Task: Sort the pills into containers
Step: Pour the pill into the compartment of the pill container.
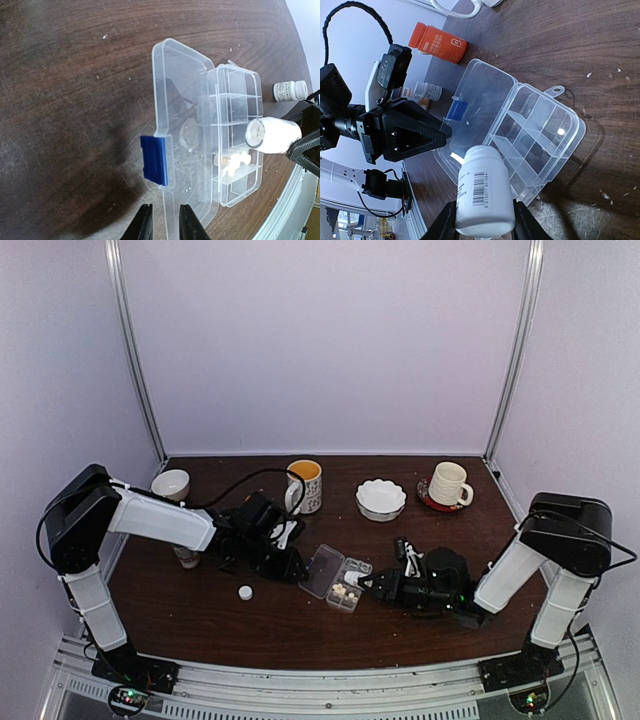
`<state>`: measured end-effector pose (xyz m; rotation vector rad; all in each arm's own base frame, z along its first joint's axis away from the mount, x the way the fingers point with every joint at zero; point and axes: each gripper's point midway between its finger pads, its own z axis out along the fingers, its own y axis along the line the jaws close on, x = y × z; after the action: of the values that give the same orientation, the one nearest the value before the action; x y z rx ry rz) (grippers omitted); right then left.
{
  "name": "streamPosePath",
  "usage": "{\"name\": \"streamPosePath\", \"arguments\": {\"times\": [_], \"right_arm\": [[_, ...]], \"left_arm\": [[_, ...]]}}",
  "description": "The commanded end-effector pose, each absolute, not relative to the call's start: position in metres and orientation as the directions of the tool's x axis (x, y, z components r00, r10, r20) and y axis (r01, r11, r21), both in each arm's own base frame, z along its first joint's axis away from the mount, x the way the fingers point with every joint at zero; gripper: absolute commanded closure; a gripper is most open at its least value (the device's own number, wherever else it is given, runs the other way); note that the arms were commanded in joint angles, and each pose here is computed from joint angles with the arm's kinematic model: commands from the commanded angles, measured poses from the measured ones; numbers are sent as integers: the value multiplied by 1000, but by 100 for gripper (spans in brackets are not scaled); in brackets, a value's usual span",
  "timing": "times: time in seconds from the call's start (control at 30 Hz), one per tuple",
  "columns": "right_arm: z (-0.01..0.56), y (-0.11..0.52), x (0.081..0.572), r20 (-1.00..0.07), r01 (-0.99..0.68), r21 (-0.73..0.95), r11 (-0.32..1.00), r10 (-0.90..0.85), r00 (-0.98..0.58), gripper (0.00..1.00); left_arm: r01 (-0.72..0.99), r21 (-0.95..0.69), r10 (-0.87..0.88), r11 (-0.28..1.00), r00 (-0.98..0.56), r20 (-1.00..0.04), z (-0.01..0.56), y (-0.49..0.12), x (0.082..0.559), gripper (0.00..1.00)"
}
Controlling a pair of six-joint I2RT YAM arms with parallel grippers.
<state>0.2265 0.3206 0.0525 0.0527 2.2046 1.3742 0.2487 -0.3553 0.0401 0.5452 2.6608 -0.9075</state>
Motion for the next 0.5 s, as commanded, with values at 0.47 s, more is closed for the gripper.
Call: {"name": "streamPosePath", "arguments": {"times": [0.47], "right_arm": [[61, 321, 226, -430, -258, 848, 462, 318, -845, 100]], "left_arm": [[470, -530, 272, 706, -871, -409, 53, -364, 252, 78]]}}
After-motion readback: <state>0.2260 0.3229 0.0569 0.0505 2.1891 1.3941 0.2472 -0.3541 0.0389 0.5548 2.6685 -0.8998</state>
